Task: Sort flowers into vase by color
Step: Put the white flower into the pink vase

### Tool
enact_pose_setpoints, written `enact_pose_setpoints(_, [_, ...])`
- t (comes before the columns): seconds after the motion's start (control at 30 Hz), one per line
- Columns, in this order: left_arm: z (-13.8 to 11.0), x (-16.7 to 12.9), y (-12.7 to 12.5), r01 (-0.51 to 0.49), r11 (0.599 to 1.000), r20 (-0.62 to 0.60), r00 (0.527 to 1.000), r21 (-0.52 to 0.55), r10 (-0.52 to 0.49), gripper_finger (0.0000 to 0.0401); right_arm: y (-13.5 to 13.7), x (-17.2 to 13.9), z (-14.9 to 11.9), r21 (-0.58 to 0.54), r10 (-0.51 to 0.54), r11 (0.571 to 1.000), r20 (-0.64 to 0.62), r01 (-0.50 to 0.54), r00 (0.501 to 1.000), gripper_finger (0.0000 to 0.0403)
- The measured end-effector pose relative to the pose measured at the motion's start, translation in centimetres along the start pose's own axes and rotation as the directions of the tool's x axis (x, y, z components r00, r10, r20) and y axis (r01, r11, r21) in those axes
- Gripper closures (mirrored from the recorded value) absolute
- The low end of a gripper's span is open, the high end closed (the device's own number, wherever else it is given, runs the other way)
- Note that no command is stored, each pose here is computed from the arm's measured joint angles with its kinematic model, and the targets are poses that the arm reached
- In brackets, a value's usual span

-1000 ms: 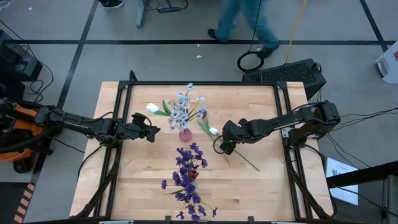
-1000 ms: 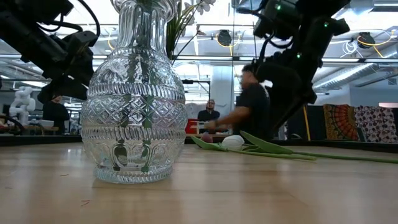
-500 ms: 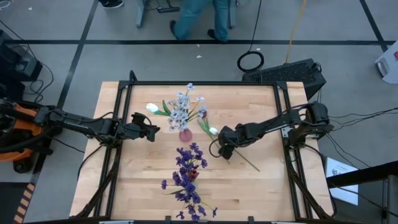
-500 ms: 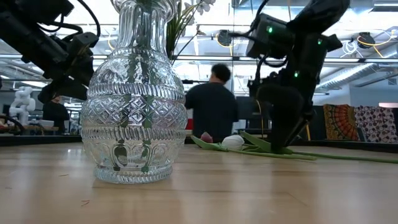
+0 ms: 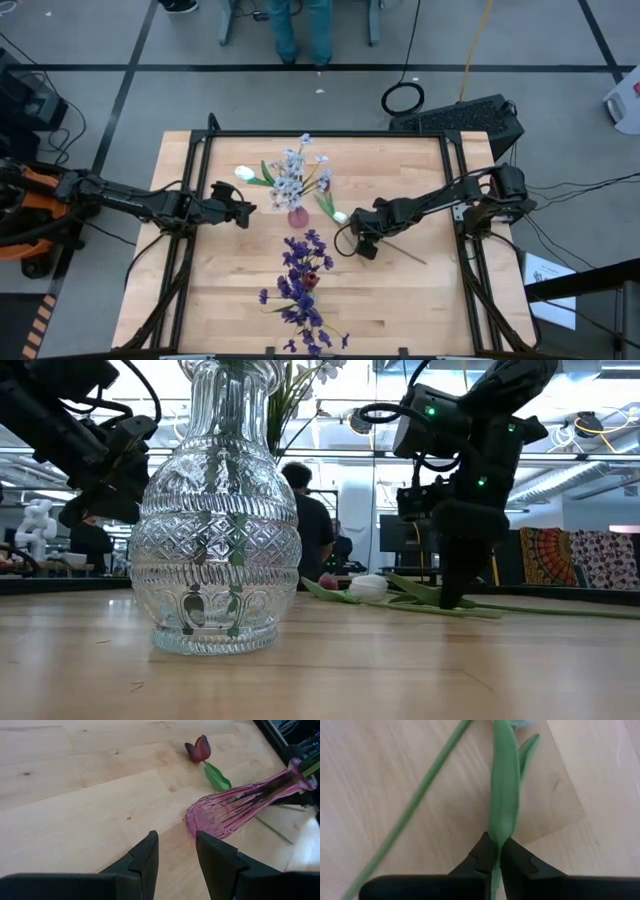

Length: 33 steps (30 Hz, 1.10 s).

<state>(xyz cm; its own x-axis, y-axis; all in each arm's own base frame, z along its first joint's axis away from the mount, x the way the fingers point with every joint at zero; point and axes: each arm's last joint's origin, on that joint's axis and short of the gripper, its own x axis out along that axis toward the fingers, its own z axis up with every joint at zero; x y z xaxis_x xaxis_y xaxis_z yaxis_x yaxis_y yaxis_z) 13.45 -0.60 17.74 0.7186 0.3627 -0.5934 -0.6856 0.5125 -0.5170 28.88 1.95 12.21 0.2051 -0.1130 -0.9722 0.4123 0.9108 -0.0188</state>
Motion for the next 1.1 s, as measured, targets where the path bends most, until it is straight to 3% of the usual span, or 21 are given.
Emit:
enact_pose_setpoints(0.2, [-0.2,0.0,0.3,-0.026,0.999,-0.016,1.000,0.027,0.027,0.0265,-0.3,-1.3,-0.3,0.076,0.011,0.997,0.003,-0.011,1.000,0.0398])
enact_pose_setpoints(0.33, [-0.2,0.0,0.2,-0.002,0.993,-0.049,0.999,0.118,0.008,0.0265,-0.6,-2.3,-0.6,0.192,0.021,0.981,0.006,-0.021,1.000,0.0399])
enact_pose_setpoints(0.43, [-0.3,0.0,0.2,0.024,0.974,-0.075,0.997,0.227,-0.007,0.0265,-0.4,-4.1,-0.4,0.269,0.056,0.960,0.082,-0.077,0.995,0.0400])
enact_pose_setpoints(0.57, [-0.4,0.0,0.0,0.080,0.915,-0.115,0.993,0.396,-0.037,0.0265,-0.1,-6.6,-0.7,0.357,0.084,0.922,0.186,-0.147,0.979,0.0402])
enact_pose_setpoints(0.7, [-0.3,-0.1,-0.5,0.174,0.798,-0.148,0.983,0.577,-0.108,0.0265,0.2,-9.6,-1.1,0.435,0.051,0.875,0.356,-0.214,0.933,0.0402])
enact_pose_setpoints(0.8, [-0.1,-0.1,-1.0,0.221,0.719,-0.143,0.975,0.659,-0.168,0.0265,0.6,-11.6,-1.3,0.462,0.015,0.841,0.498,-0.280,0.867,0.0402])
enact_pose_setpoints(0.9, [0.1,-0.2,-1.4,0.242,0.657,-0.132,0.968,0.714,-0.214,0.0265,1.0,-13.4,-1.2,0.445,-0.032,0.830,0.640,-0.336,0.768,0.0402])
enact_pose_setpoints(1.1, [0.0,-0.2,-1.4,0.246,0.593,-0.144,0.966,0.767,-0.214,0.0265,2.2,-15.8,0.2,0.378,-0.184,0.867,0.847,-0.324,0.499,0.0403])
